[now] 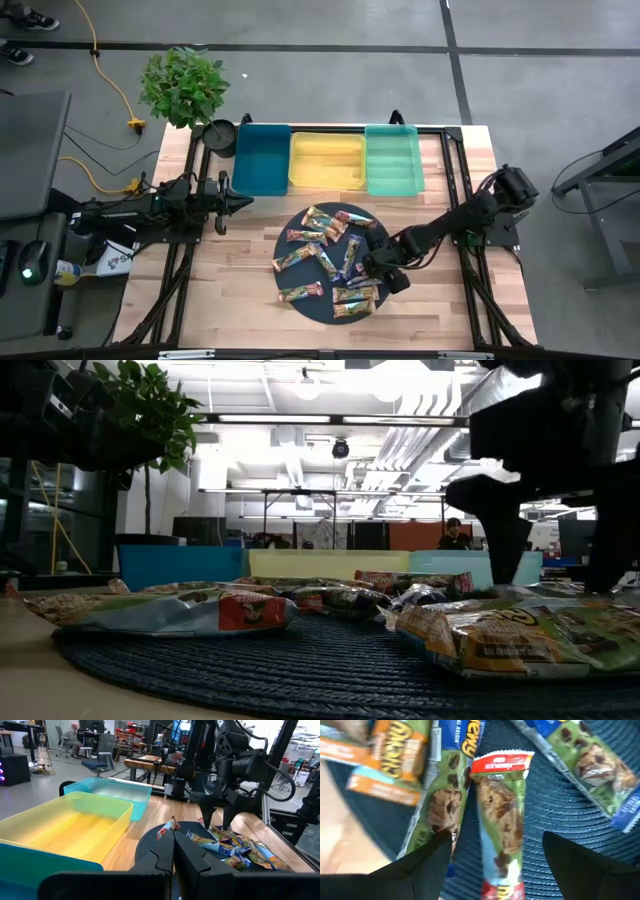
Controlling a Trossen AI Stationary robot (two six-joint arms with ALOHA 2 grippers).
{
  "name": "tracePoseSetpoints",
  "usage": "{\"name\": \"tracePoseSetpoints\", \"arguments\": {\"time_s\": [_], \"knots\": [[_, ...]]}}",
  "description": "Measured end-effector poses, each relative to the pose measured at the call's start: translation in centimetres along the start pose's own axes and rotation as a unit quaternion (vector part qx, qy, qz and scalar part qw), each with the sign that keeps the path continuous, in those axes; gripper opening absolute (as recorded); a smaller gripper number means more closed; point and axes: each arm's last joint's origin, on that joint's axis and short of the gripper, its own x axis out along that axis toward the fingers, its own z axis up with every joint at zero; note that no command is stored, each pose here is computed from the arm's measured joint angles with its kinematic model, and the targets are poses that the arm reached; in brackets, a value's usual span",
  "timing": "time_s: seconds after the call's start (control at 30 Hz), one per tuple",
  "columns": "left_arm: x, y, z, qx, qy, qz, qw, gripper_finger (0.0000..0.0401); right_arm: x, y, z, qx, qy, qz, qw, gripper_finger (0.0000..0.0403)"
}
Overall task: Pick and place Granola Bars by type
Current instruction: Put the red granola bar into the green bin
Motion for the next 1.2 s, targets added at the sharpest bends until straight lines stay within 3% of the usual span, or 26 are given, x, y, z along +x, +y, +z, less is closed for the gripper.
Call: {"name": "tracePoseSetpoints", "arguments": {"time_s": [0.33, 1.2], "knots": [[0.0, 0.0, 0.0, 0.0, 0.0, 0.0, 1.0, 0.0007, 0.2, -1.4, 0.1, 0.023, -0.002, -0.018, 1.0, 0.03], [0.0, 0.0, 0.0, 0.0, 0.0, 0.0, 1.0, 0.0007, 0.7, -1.3, -0.9, 0.09, 0.022, 0.036, 0.995, 0.0288]]}}
